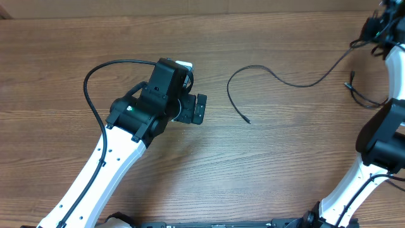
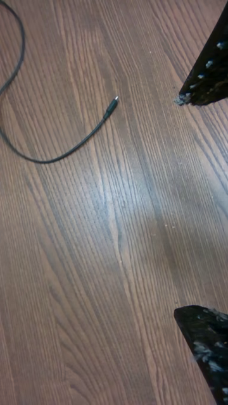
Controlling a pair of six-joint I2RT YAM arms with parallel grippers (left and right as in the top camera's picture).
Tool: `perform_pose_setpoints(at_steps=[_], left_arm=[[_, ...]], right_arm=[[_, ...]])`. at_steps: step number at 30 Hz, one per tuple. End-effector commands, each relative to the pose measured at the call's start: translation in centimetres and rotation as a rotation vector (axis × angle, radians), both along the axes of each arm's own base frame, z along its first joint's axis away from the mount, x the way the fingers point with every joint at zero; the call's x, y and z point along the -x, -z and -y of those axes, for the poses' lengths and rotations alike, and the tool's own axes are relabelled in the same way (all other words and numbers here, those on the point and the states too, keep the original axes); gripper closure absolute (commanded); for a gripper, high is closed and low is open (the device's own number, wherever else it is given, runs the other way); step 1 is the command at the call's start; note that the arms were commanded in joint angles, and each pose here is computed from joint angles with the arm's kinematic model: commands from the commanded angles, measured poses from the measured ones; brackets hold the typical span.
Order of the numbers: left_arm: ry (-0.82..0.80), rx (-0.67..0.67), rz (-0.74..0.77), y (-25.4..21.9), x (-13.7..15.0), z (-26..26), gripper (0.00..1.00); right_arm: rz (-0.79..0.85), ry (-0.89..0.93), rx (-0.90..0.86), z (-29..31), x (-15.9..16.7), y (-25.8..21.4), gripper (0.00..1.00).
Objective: Untangle cables
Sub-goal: 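Carry the held cable rightward to the cable pile at the right edge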
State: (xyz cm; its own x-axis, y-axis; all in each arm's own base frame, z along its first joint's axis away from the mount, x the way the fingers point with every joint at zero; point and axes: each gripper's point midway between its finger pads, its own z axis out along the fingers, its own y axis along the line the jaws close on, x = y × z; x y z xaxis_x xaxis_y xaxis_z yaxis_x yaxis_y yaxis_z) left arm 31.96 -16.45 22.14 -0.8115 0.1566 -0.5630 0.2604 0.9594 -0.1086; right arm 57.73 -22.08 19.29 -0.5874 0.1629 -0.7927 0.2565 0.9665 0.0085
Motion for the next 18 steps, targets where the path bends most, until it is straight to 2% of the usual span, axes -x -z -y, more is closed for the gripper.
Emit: perform_pose_setpoints(at_steps=[1, 3, 4, 5, 10, 14, 18], left_arm=[[0.002, -0.009, 0.020, -0.5, -0.3, -0.2, 0.01], [0.002, -0.009, 0.020, -0.5, -0.3, -0.2, 0.00], [0.002, -0.009, 0.020, -0.5, -0.3, -0.2, 0.00], [0.002, -0.009, 0.020, -0.5, -0.3, -0.2, 0.00], [0.002, -0.009, 0.020, -0.5, -0.3, -0.2, 0.00], [0.002, -0.009, 0.020, -0.5, -0.3, -0.2, 0.00], [0.002, -0.009, 0.020, -0.5, -0.3, -0.2, 0.00]], right_arm=[[0.153, -0.042, 0.012, -0.8, -1.9, -6.8, 0.96], [0.214, -0.043, 0.039, -0.7, -2.1, -10.0, 0.96], [0.293, -0.030, 0.083, -0.3, -2.3, -14.0, 0.96], [0.326, -0.011, 0.108, 0.1, -2.2, -15.7, 0.96], [0.536, 0.186, 0.278, 3.1, -0.1, -25.8, 0.96], [0.675, 0.255, 0.347, 3.6, 1.8, -31.6, 0.96], [0.755, 0.262, 0.370, 3.3, 2.6, -34.2, 0.96]])
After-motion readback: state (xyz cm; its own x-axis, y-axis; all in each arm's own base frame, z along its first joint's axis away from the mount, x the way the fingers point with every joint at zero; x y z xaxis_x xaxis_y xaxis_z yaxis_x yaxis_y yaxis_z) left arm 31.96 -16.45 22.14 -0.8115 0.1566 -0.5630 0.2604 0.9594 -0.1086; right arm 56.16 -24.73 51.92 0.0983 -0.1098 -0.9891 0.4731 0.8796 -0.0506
